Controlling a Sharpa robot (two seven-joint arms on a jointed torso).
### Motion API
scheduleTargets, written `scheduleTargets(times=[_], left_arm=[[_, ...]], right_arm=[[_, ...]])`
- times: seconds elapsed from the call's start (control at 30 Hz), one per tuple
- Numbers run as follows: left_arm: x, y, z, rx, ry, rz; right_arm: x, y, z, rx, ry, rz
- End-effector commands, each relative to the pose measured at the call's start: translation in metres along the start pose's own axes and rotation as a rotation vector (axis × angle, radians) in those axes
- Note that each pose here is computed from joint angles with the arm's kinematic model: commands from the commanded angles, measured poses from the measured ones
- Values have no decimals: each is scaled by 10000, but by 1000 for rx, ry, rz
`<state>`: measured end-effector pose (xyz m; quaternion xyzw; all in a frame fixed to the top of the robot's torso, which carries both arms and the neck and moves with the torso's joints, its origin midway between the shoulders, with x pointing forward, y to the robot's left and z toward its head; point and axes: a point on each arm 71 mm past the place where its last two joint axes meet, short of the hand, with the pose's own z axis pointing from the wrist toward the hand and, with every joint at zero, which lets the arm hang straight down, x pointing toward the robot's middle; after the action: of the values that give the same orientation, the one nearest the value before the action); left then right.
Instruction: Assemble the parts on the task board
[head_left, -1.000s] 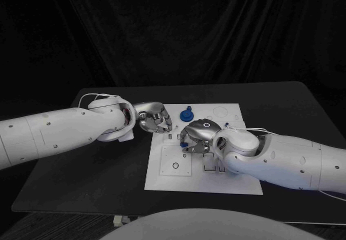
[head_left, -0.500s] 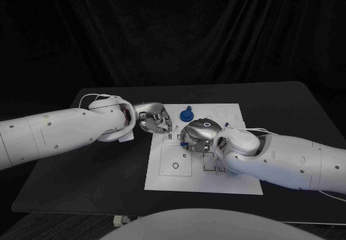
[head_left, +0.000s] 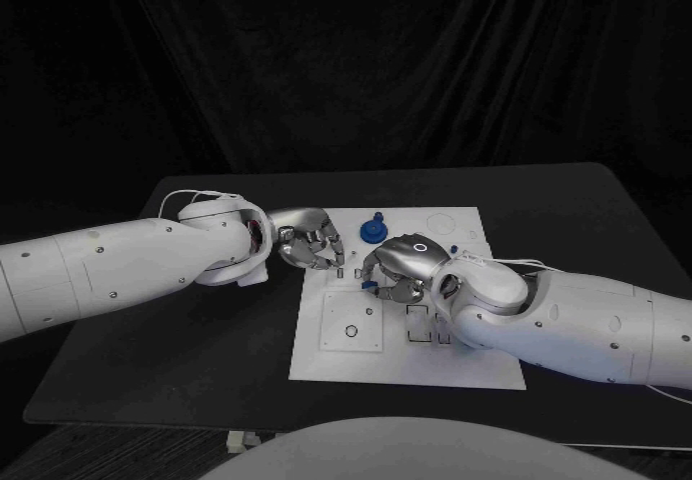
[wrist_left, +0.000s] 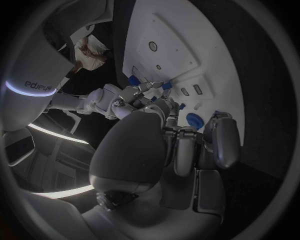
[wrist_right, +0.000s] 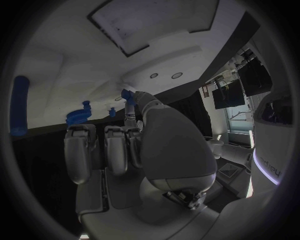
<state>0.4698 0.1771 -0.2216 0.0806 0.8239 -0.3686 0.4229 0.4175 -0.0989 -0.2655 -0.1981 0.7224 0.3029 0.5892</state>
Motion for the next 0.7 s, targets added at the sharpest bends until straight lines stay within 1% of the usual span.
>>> scheduleTargets(times=[0.03,0.1,0.17,0.37,0.5,0.7], left_arm=[[15,-6,0,7,7,-11],[16,-1,-1,6,8,-11],[18,1,-2,4,9,-12],[25,-3,4,5,12,-12],[31,-9,12,6,15,-12],[34,-10,15,5,16,-12]], right_arm=[[-111,-14,-59,15,-151,77],[-141,-32,-90,22,-188,98],[-160,-52,-110,32,-213,116],[-186,-116,-128,72,-259,162],[-175,-157,-106,99,-258,189],[-114,-188,-39,122,-218,211]])
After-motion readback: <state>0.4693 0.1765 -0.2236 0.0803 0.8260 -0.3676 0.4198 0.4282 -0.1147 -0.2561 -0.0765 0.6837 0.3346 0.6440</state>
